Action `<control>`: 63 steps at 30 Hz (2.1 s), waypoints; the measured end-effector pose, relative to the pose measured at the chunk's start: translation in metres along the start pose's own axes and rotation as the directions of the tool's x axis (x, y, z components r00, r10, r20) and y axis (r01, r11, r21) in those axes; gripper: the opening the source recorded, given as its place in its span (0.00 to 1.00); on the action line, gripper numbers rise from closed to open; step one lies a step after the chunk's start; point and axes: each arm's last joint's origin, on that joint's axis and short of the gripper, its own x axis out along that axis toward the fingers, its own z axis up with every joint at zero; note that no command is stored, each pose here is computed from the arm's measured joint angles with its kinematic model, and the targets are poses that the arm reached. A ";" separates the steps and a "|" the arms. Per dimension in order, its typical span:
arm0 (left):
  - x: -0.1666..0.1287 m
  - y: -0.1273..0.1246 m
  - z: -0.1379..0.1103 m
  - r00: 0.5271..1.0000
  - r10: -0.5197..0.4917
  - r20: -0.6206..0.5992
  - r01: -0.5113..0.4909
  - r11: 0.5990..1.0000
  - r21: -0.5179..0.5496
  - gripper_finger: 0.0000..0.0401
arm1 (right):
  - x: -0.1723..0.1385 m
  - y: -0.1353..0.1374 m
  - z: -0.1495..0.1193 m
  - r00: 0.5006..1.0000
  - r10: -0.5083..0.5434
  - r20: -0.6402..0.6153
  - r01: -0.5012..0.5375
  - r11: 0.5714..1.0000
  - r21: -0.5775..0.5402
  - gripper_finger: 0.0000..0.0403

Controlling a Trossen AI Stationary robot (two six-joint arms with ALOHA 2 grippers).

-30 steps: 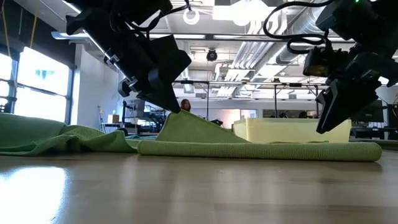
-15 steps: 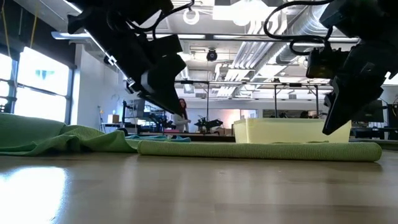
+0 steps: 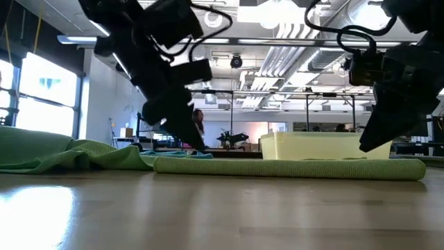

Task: Roll microfiber towels into tight, uniform cylinder then place into a basket
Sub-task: Roll the light green towel

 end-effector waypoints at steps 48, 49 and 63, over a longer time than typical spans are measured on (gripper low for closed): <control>-0.010 -0.088 -0.002 0.924 -0.335 0.185 0.337 0.941 0.018 0.33 | 0.003 0.019 0.015 0.996 0.069 -0.060 -0.072 0.997 -0.039 0.33; -0.008 -0.087 -0.004 0.931 -0.328 0.160 0.330 0.944 0.020 0.33 | 0.002 0.019 0.009 0.996 0.057 -0.074 -0.058 0.998 -0.019 0.33; -0.006 -0.084 -0.014 0.948 -0.312 0.057 0.313 0.950 0.002 0.33 | 0.021 0.009 -0.027 0.963 -0.253 -0.091 0.249 0.967 -0.054 0.33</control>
